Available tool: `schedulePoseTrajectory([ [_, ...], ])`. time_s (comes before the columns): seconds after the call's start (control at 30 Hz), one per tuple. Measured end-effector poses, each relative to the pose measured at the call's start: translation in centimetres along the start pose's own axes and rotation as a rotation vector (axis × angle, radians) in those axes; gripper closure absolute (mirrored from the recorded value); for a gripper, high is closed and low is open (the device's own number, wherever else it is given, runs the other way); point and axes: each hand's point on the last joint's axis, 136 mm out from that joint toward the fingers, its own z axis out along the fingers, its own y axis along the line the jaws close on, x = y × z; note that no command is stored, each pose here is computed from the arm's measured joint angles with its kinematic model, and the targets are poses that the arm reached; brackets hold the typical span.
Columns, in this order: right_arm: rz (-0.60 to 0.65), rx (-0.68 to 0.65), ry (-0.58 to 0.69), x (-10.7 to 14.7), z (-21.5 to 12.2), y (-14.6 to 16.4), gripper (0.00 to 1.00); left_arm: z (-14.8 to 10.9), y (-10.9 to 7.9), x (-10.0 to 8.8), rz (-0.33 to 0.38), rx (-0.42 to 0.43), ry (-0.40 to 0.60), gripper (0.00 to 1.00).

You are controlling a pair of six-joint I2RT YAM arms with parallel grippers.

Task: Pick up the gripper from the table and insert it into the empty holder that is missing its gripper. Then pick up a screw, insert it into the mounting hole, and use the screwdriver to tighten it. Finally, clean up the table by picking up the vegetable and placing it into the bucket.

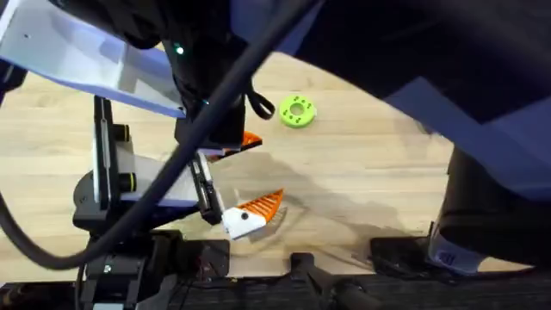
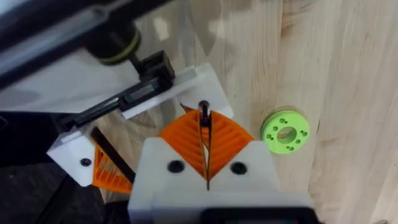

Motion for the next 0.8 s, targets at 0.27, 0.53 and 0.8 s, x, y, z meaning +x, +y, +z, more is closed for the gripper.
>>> schedulePoseTrajectory([
  [0.27, 0.001, 0.000, -0.001, -0.02, 0.00, 0.00, 0.995, 0.00, 0.01, 0.00, 0.000, 0.000, 0.000, 0.015],
  [0.53, 0.003, -0.001, 0.001, -0.06, 0.08, 0.05, 0.995, 0.00, 0.00, 0.00, 0.000, 0.000, 0.000, 0.015],
  [0.8, 0.006, -0.007, 0.017, -0.06, 0.74, 0.08, 0.995, 0.00, 0.06, 0.00, -0.010, -0.003, 0.000, 0.015],
])
